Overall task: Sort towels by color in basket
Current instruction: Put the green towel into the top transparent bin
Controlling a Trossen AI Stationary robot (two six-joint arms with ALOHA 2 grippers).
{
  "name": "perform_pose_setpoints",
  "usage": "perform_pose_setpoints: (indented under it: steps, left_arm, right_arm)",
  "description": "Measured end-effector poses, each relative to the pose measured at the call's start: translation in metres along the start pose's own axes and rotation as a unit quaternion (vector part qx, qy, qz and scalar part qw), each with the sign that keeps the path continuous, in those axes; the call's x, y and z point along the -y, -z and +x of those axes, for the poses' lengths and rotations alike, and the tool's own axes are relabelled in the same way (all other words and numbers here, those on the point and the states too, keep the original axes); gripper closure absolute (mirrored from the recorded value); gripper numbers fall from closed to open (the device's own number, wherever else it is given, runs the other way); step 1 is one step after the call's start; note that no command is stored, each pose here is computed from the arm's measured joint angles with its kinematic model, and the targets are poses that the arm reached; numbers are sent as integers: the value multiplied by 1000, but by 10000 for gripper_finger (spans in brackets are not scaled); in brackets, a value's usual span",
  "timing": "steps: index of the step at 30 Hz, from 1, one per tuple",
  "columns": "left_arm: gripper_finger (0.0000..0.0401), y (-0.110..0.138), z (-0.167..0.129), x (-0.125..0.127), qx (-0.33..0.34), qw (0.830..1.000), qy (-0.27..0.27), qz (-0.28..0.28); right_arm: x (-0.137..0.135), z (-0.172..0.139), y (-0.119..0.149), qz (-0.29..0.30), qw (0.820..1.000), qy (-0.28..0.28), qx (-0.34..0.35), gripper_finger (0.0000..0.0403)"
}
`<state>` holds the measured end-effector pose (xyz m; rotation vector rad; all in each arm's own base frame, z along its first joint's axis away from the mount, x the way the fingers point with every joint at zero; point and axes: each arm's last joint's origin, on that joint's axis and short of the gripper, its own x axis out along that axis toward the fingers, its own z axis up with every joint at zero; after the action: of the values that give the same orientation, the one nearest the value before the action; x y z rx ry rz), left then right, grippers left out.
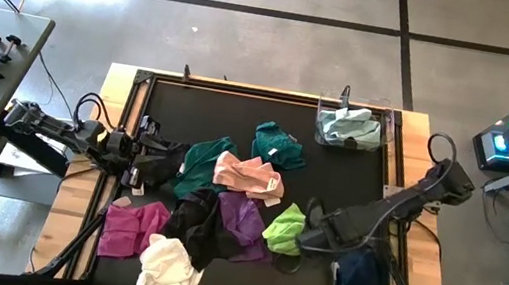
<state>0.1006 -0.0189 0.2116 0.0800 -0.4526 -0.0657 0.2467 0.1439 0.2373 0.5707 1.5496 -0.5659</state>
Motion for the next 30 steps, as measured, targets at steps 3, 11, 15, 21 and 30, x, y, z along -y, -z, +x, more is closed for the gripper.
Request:
perform_pose_setpoints:
  steps: [3,11,15,21,30]
  left_arm:
    - [323,1,0,0,-2,1000,0,1]
    - [323,3,1,1,-10,1000,0,2]
    - [323,7,3,0,-29,999,-15,4]
    - [323,14,7,1,-55,998,-28,0]
    - [323,20,14,1,-69,996,-49,-2]
  right_arm:
    - [-8,-10,1,-42,994,-2,96,238]
    - [-29,-1,-5,-141,948,-38,283,235]
    - [-31,6,-17,-144,944,-68,290,210]
    - [-24,34,-25,-199,940,-77,267,163]
    - [6,96,-31,-228,935,-91,256,194]
